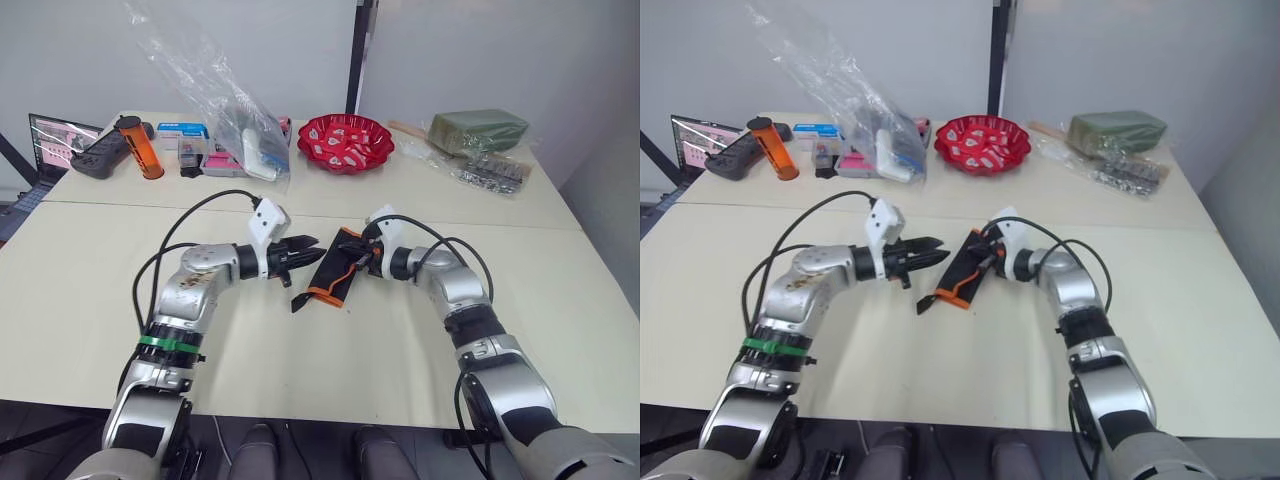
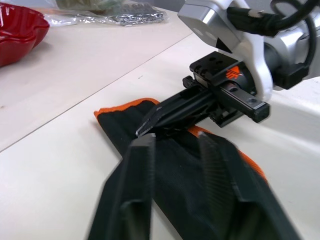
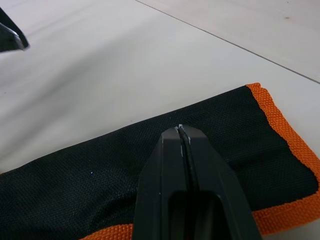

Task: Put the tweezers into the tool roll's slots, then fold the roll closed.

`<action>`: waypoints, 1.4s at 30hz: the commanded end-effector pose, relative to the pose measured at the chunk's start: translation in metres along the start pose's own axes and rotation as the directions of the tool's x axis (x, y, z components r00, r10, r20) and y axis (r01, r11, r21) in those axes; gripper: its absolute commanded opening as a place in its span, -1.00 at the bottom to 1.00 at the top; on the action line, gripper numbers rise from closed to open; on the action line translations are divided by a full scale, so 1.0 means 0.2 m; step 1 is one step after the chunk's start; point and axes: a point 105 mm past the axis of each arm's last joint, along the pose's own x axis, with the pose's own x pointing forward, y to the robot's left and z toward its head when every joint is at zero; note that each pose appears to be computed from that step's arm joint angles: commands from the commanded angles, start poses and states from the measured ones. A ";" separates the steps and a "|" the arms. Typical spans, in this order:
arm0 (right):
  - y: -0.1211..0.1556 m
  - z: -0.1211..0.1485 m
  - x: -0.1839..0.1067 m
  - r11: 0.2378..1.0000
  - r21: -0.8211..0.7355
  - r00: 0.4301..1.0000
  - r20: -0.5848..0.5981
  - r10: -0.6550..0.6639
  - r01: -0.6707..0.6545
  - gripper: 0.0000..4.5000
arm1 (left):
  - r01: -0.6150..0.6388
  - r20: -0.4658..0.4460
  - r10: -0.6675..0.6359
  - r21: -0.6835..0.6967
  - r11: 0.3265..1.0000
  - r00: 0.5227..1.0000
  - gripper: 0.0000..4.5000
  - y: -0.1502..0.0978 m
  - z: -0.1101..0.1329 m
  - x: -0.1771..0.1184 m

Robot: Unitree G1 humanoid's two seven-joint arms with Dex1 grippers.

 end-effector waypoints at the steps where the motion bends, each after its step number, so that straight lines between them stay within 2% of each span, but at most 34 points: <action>1: -0.01 -0.12 -0.03 0.999 0.037 0.998 -0.066 -0.004 0.006 -1.00 | 0.038 -0.004 -0.038 0.058 0.998 0.999 -0.99 -0.03 0.00 0.09; 3: -0.01 -0.11 -0.03 0.999 0.039 0.998 -0.058 -0.007 0.010 -1.00 | 0.071 -0.003 -0.071 0.055 0.996 0.998 -0.99 -0.06 -0.02 0.15; 7: 0.00 -0.10 -0.02 0.999 0.043 0.999 -0.039 -0.015 0.017 -1.00 | 0.127 -0.058 -0.125 0.049 0.991 0.991 -0.99 -0.12 -0.12 0.21; 12: 0.04 0.08 -0.08 0.999 -0.031 0.990 0.135 0.045 -0.041 -1.00 | 0.117 -0.169 -0.116 -0.006 0.993 0.979 -0.99 -0.15 -0.37 0.20; 16: 0.09 0.08 -0.14 0.992 -0.062 0.984 0.133 0.117 -0.110 -1.00 | 0.129 -0.214 -0.127 -0.006 0.992 0.968 -0.99 -0.19 -0.47 0.19; 21: 0.11 -0.04 -0.09 0.995 -0.020 0.993 0.061 0.098 -0.097 -1.00 | 0.131 -0.219 -0.124 0.015 0.991 0.968 -0.99 -0.19 -0.49 0.18; 26: 0.03 -0.13 -0.01 1.000 0.000 1.000 -0.003 -0.012 0.012 -1.00 | 0.133 -0.220 -0.126 0.015 0.991 0.967 -0.99 -0.19 -0.49 0.17; 30: -0.11 -0.16 0.04 0.985 0.027 0.984 -0.052 -0.169 0.171 -1.00 | 0.101 -0.243 -0.102 -0.016 0.995 0.965 -0.99 -0.16 -0.54 0.11; 35: -0.21 -0.15 0.04 0.961 0.044 0.961 -0.062 -0.269 0.272 -1.00 | 0.062 -0.244 -0.065 -0.018 0.998 0.968 -0.99 -0.13 -0.56 0.08; 40: -0.19 -0.12 0.07 0.973 0.040 0.973 -0.029 -0.228 0.229 -1.00 | 0.022 -0.224 -0.027 -0.026 0.999 0.974 -0.99 -0.13 -0.56 0.07; 42: -0.18 -0.06 0.07 0.978 0.022 0.977 0.029 -0.210 0.210 -1.00 | 0.020 -0.210 -0.026 -0.033 0.999 0.977 -0.99 -0.14 -0.55 0.07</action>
